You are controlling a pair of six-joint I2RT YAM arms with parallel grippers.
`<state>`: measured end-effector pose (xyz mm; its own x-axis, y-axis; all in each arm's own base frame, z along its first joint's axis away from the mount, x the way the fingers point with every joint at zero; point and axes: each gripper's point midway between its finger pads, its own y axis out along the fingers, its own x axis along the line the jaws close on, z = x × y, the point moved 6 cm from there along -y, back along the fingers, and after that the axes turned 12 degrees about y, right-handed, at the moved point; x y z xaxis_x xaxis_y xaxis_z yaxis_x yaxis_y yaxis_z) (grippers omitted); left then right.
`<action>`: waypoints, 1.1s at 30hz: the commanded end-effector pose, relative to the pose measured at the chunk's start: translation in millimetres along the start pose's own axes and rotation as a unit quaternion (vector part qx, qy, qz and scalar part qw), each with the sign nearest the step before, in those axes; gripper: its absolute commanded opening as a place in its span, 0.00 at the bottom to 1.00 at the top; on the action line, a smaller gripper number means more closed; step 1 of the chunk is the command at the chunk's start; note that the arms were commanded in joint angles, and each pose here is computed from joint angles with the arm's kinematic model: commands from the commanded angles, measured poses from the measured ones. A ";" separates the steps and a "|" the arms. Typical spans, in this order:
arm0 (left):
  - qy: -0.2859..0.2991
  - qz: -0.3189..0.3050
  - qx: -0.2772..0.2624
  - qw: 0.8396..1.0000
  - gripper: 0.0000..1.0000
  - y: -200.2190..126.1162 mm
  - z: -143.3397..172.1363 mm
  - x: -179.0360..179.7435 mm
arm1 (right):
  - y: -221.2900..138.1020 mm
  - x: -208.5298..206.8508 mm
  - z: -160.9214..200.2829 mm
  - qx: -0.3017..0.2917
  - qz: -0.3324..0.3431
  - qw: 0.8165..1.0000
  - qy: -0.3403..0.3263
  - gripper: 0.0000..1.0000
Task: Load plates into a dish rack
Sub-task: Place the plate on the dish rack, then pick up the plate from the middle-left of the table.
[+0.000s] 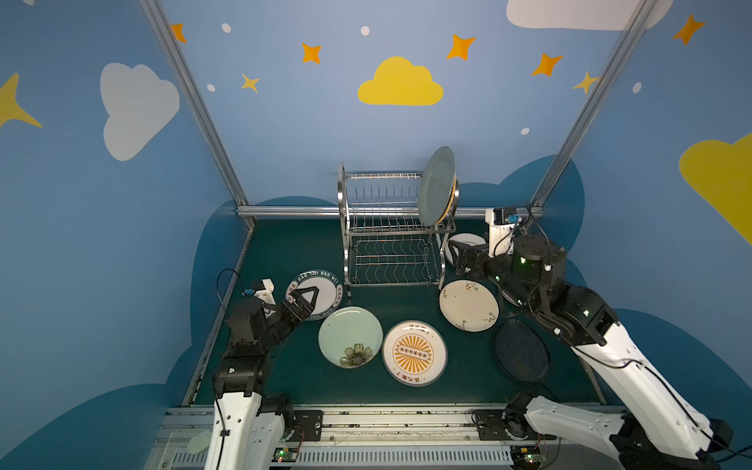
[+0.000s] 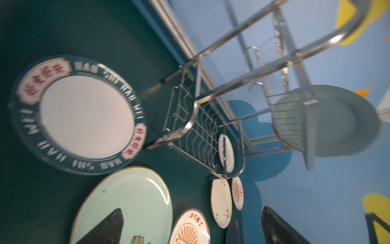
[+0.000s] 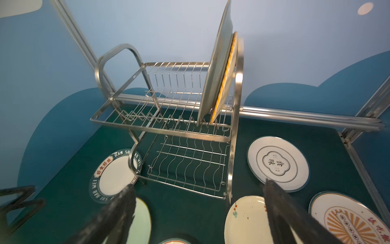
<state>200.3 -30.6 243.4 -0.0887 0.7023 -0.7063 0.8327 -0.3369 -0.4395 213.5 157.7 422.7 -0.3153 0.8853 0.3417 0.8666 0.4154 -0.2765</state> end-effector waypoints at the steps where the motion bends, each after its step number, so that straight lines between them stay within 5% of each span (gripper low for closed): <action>1: -0.059 -0.107 0.013 0.992 1.00 6.9 10.3 35.4 | -2.5 5.7 20.3 0.016 -0.059 0.998 0.015 0.92; 6: -0.130 -0.128 0.034 0.983 1.00 33.0 23.9 68.8 | 9.9 1.8 68.2 0.067 -0.099 0.993 0.024 0.92; 11: -0.168 -0.148 0.000 0.975 0.94 45.6 25.2 99.5 | 20.9 0.4 103.3 0.120 -0.121 0.985 0.036 0.92; 26: -0.259 -0.128 0.014 0.957 0.41 87.9 21.3 140.7 | 38.5 2.1 139.5 0.183 -0.140 0.971 0.070 0.92; 33: -0.267 -0.128 0.029 0.955 0.37 106.6 22.0 153.0 | 36.2 -0.6 142.2 0.188 -0.134 0.970 0.078 0.92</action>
<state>252.7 24.9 72.7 -0.6036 0.3505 -0.7161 0.6821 -0.2379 -0.6914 192.6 201.3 284.3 -0.4227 0.7192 0.5515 0.5553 0.6864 -0.4696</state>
